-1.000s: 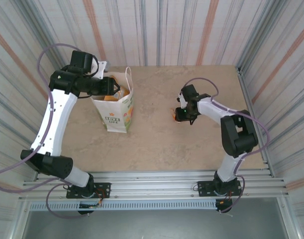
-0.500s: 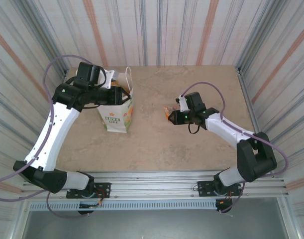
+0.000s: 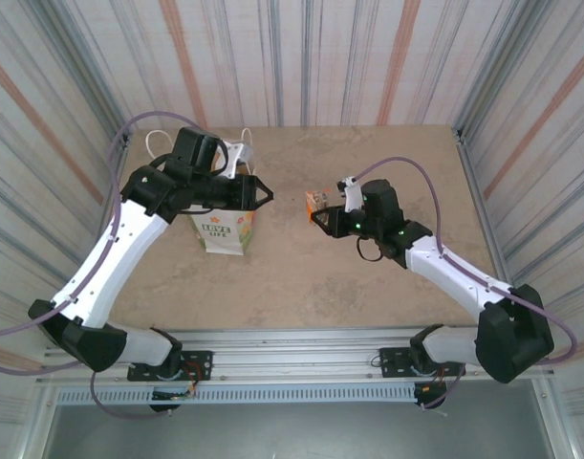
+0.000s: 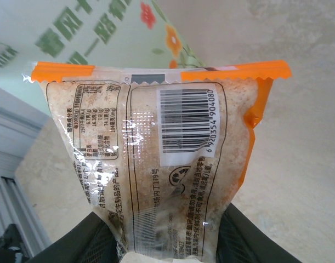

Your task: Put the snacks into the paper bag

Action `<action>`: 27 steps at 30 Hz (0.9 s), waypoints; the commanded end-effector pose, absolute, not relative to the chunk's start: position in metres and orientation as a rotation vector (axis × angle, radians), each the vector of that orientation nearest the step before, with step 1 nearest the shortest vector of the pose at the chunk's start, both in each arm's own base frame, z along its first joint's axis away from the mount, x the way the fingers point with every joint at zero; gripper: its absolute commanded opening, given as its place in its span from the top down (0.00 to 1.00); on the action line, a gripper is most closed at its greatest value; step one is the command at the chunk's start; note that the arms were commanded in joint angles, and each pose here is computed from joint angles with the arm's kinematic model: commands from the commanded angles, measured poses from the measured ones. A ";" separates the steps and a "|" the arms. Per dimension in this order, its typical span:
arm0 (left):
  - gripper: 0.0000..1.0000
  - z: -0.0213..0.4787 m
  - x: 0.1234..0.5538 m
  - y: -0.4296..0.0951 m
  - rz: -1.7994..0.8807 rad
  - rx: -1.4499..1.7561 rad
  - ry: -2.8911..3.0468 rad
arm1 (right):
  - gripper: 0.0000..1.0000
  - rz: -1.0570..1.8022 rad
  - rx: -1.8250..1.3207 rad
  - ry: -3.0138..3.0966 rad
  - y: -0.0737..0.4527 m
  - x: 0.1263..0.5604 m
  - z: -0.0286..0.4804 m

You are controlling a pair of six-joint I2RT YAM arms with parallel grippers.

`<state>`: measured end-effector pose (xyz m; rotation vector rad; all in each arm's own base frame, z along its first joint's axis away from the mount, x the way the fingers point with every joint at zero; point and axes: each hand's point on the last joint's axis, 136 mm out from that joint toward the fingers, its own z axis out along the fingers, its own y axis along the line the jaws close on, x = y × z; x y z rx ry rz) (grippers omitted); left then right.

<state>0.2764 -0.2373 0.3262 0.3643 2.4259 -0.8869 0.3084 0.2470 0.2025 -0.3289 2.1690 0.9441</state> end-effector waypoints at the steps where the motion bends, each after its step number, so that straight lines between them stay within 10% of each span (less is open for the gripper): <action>1: 0.40 0.324 0.277 -0.252 -0.934 0.371 2.427 | 0.57 0.997 -0.334 2.080 0.253 0.305 0.229; 27: 0.38 0.318 0.287 -0.299 -1.097 0.407 2.418 | 0.58 0.990 -0.497 1.924 0.282 0.288 0.273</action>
